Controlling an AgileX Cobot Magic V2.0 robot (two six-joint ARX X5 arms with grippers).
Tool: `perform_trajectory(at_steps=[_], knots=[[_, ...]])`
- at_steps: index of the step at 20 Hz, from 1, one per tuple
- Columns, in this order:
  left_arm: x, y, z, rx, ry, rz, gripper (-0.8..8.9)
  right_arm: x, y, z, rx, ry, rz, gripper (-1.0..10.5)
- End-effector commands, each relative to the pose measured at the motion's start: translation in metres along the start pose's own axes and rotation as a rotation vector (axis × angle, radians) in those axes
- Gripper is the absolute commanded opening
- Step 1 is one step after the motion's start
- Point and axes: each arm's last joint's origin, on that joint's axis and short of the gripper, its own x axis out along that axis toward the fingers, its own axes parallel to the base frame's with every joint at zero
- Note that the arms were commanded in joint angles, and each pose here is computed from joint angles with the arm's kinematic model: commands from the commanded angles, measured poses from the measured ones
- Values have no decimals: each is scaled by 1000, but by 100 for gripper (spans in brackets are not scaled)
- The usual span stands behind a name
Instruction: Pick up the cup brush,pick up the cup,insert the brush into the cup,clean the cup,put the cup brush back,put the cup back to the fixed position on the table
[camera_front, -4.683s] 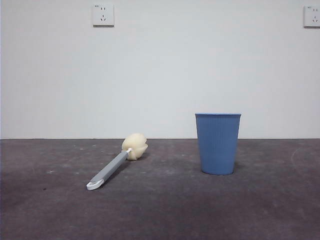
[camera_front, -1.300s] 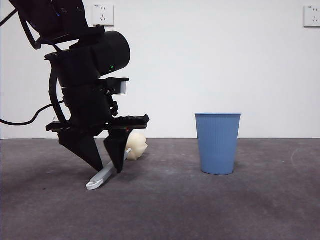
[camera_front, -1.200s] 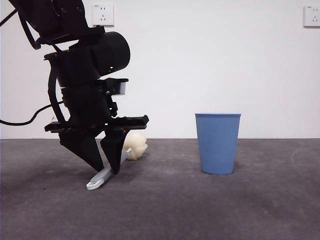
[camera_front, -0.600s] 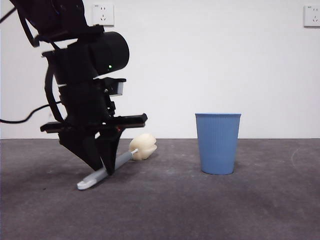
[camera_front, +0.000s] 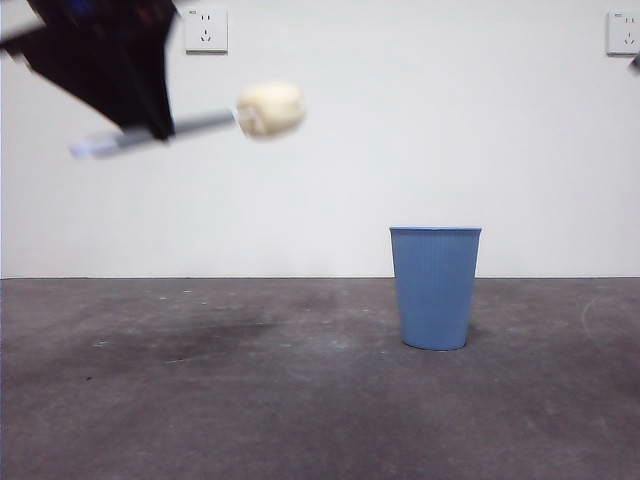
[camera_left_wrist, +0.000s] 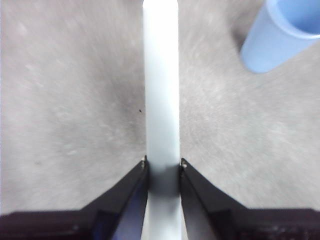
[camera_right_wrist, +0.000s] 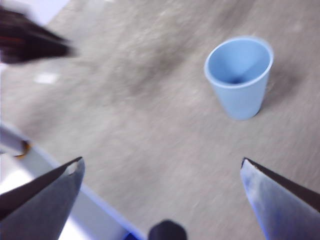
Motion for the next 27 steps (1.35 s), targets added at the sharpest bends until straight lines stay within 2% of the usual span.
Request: perform_trajectory(at_steps=[1,6,10,19,27], knots=[[-26,2,-7,35,-36,-5,-8,29,-7,-17,14,16,-16,595],[-61,7,-22,50,-56,-2,-8,71,-10,-46,-22,-51,-96,595],[-68,9,-29,52,-35,0,-8,98,-12,-45,-62,-91,-154,594],[-68,10,-35,56,31,7,-8,164,-33,-45,-75,-141,-175,595],[-68,10,-36,51,38,7,-8,196,-58,-53,-64,-210,-208,595]])
